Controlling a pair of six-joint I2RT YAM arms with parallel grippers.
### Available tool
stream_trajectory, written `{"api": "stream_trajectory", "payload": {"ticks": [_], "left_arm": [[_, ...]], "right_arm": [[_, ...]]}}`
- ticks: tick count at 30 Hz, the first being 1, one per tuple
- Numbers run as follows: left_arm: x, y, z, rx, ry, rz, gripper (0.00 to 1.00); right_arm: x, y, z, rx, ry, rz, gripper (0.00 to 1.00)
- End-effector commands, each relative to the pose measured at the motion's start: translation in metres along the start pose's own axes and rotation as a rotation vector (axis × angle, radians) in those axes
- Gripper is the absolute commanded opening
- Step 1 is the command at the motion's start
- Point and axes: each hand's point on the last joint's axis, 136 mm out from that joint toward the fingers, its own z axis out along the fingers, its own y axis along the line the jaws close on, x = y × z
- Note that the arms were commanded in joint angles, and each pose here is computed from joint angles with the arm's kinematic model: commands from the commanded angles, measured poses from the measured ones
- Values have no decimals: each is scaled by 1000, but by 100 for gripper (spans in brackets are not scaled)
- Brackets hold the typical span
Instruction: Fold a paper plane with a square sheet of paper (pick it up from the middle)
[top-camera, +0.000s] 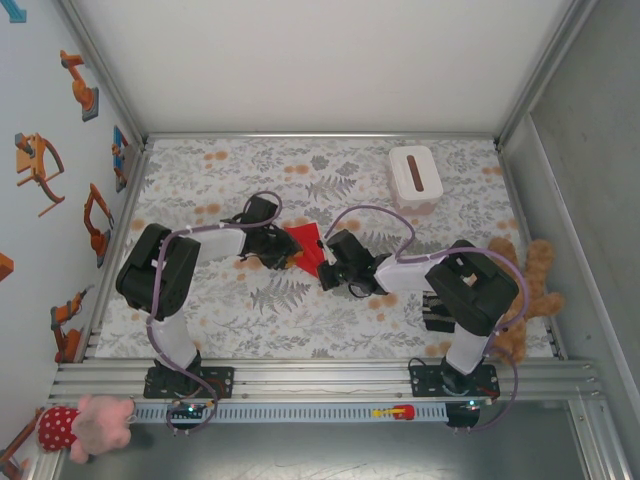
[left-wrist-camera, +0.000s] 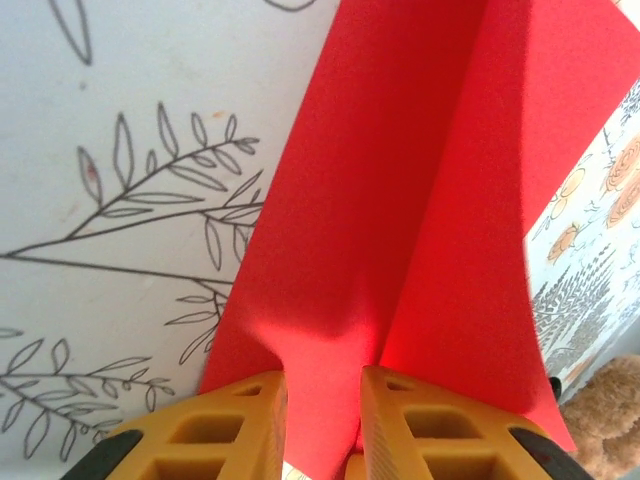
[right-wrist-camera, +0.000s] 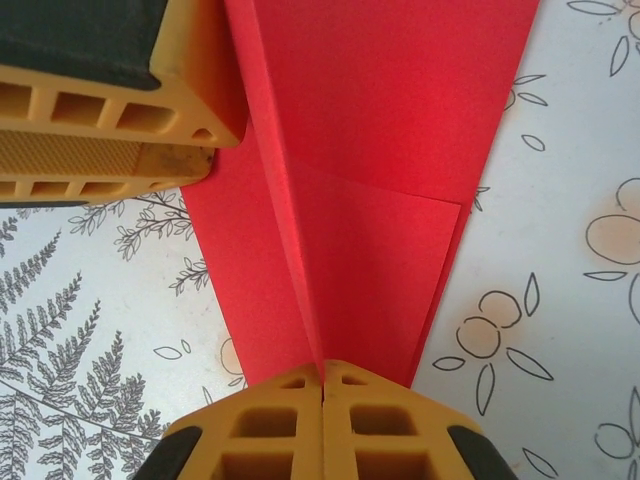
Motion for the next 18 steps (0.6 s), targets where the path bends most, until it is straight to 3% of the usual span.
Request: {"api": "stream_trajectory", "payload": {"ticks": [1,10,18], "left_arm": [[4,1,-13,-5,-24,4,26],[4,-7,-29,102,-93,15,27],[10,-36,-25,230,-59,84,34]], "right_arm": [[-9,3,-7,-46,-53,13,3],[-11,-2,-13,-183,-108,122,0],[-14,-8,-19,-292,-151,215,0]]}}
